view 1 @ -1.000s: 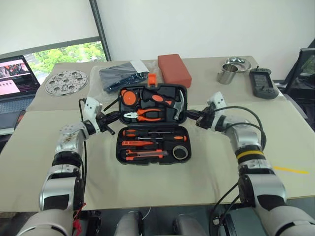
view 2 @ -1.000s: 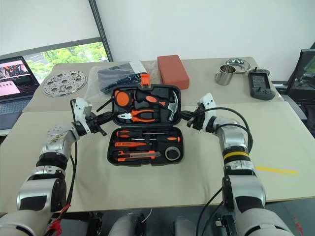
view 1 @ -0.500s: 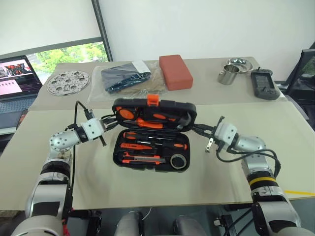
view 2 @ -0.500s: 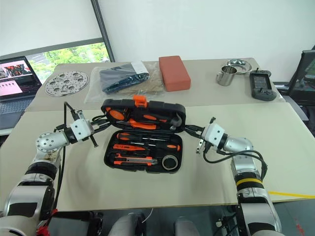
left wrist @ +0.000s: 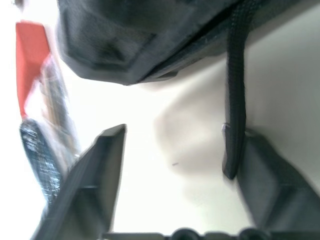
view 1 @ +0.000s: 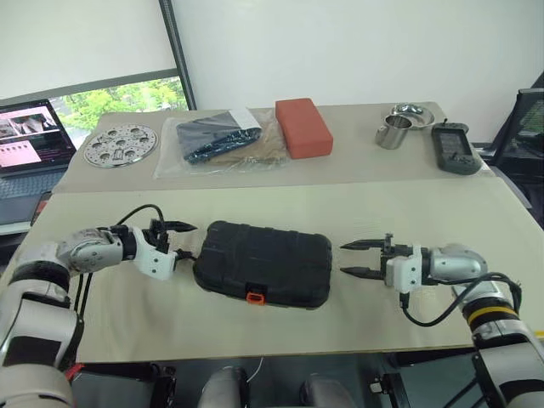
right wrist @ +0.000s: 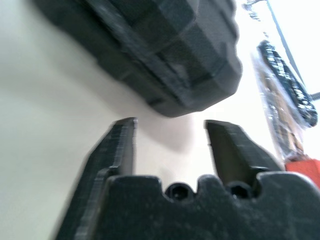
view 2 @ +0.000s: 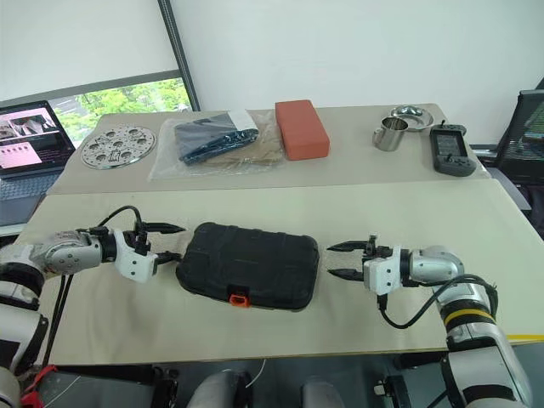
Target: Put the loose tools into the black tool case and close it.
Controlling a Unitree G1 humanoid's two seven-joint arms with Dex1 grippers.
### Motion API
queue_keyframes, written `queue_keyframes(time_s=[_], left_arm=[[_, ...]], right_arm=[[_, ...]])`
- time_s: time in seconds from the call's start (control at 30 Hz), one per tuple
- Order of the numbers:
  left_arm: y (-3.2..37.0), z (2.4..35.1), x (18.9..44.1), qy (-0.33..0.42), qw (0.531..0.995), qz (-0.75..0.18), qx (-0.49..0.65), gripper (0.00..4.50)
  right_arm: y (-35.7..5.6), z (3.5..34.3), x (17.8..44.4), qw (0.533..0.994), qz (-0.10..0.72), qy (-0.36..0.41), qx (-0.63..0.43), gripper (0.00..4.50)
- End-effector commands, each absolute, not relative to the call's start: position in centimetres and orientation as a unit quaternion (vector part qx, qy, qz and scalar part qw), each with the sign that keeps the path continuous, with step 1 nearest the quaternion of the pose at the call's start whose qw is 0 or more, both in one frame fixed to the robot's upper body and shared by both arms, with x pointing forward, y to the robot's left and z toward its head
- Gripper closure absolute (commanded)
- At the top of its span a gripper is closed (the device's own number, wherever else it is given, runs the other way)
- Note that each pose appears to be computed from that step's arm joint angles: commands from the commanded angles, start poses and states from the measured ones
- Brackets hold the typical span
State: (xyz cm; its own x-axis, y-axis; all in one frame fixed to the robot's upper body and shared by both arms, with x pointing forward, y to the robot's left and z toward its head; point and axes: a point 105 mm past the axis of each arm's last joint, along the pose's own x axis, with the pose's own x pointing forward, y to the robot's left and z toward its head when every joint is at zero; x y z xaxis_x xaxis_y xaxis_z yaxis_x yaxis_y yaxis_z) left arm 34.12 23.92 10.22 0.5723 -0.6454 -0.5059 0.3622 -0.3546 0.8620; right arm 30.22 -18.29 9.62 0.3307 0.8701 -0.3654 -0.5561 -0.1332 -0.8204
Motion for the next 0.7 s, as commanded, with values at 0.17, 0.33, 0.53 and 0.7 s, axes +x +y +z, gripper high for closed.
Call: queue_keyframes(time_s=[0.17,0.33,0.53,0.7], left_arm=[[27.1,12.9,36.9,-0.053,0.701,-0.326,0.633,0.01],[26.6,15.2,38.7,-0.025,0.833,-0.328,0.445,0.01],[20.6,18.3,39.5,-0.075,0.846,-0.461,0.259,0.01],[17.0,17.2,37.6,-0.033,0.776,-0.589,0.222,0.0]], right_arm=[[-19.0,9.7,27.2,0.689,0.616,-0.038,-0.38,1.37],[-18.1,9.2,22.6,0.694,0.665,0.125,-0.246,1.37],[-13.7,9.1,19.3,0.689,0.683,0.21,-0.121,1.37],[-10.7,8.2,21.2,0.739,0.639,0.197,-0.08,2.16]])
